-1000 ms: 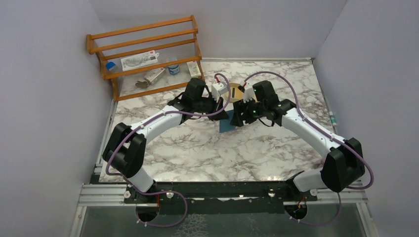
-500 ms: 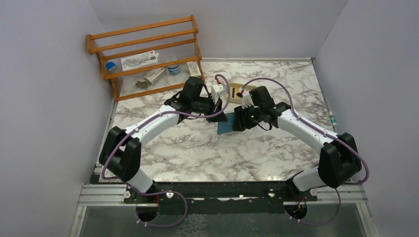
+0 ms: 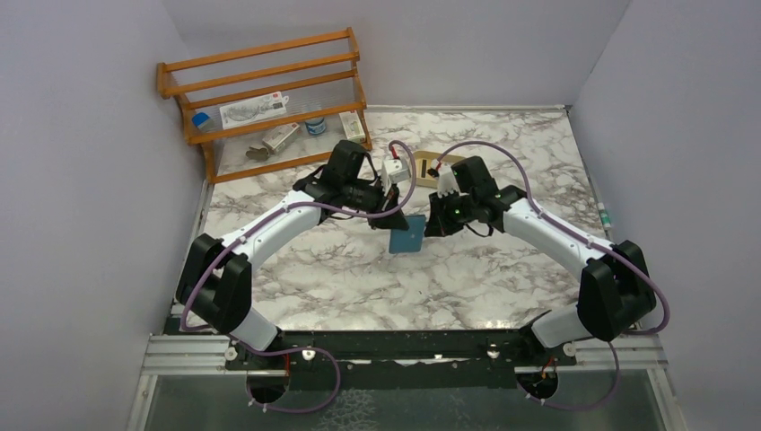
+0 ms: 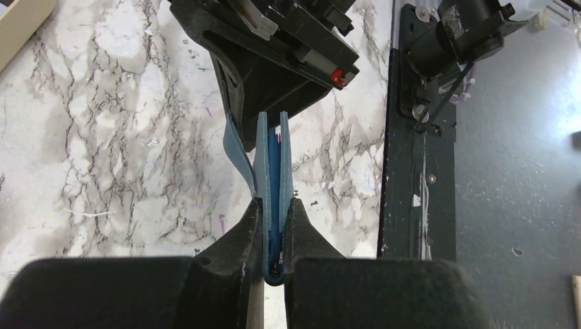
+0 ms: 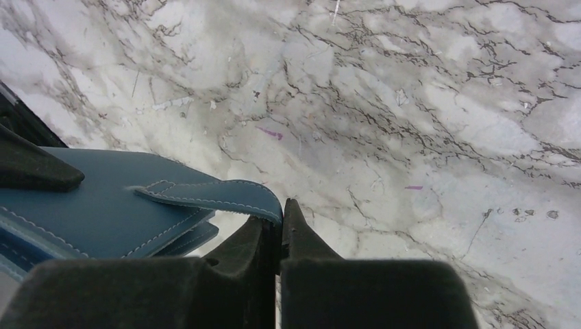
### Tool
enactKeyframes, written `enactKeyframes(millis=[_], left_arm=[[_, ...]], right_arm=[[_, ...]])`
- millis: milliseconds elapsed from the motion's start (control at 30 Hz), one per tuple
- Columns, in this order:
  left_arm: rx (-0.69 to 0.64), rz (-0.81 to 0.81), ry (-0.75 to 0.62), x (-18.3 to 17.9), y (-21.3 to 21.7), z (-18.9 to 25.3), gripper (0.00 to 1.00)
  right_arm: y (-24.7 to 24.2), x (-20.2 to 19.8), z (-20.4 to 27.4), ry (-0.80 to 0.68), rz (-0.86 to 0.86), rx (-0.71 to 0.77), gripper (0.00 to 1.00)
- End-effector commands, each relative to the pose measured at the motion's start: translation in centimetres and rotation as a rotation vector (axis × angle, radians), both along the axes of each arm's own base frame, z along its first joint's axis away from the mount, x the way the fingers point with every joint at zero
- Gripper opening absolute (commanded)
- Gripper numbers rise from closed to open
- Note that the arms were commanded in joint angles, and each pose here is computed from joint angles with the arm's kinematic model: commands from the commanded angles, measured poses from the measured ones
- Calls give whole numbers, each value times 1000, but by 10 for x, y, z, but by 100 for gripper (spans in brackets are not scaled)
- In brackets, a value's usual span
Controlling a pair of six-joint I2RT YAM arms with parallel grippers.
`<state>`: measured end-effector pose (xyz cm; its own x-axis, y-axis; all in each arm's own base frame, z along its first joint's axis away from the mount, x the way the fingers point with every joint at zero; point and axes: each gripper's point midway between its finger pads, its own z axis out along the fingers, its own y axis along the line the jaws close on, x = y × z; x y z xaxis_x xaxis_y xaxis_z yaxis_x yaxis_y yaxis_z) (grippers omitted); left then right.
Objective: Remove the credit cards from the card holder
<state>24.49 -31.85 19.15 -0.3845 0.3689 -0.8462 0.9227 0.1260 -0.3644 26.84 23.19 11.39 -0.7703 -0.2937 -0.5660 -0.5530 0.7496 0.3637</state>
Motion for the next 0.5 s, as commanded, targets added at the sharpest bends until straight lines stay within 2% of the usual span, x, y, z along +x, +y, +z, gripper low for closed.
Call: enactKeyframes(millis=[0,67,100,133,167,300,467], left_arm=[[-28,-67,4,-16,5,6,17],[-20,-60,19,-16,6,2,44],[-16,-53,24,-15,6,0,63],[-13,-46,28,-14,6,-2,88],[-7,-26,25,-11,6,-3,97],[-21,82,34,5,7,-3,99],[-87,326,64,29,10,-2,99]], right_arm=[[4,-2,22,-16,25,40,1],[4,-7,36,-21,20,63,0],[4,-11,44,-25,18,77,1],[3,-14,51,-31,15,88,1],[1,-17,59,-38,9,100,0],[-8,-33,80,-34,-17,116,1],[-21,-52,79,12,-62,91,1]])
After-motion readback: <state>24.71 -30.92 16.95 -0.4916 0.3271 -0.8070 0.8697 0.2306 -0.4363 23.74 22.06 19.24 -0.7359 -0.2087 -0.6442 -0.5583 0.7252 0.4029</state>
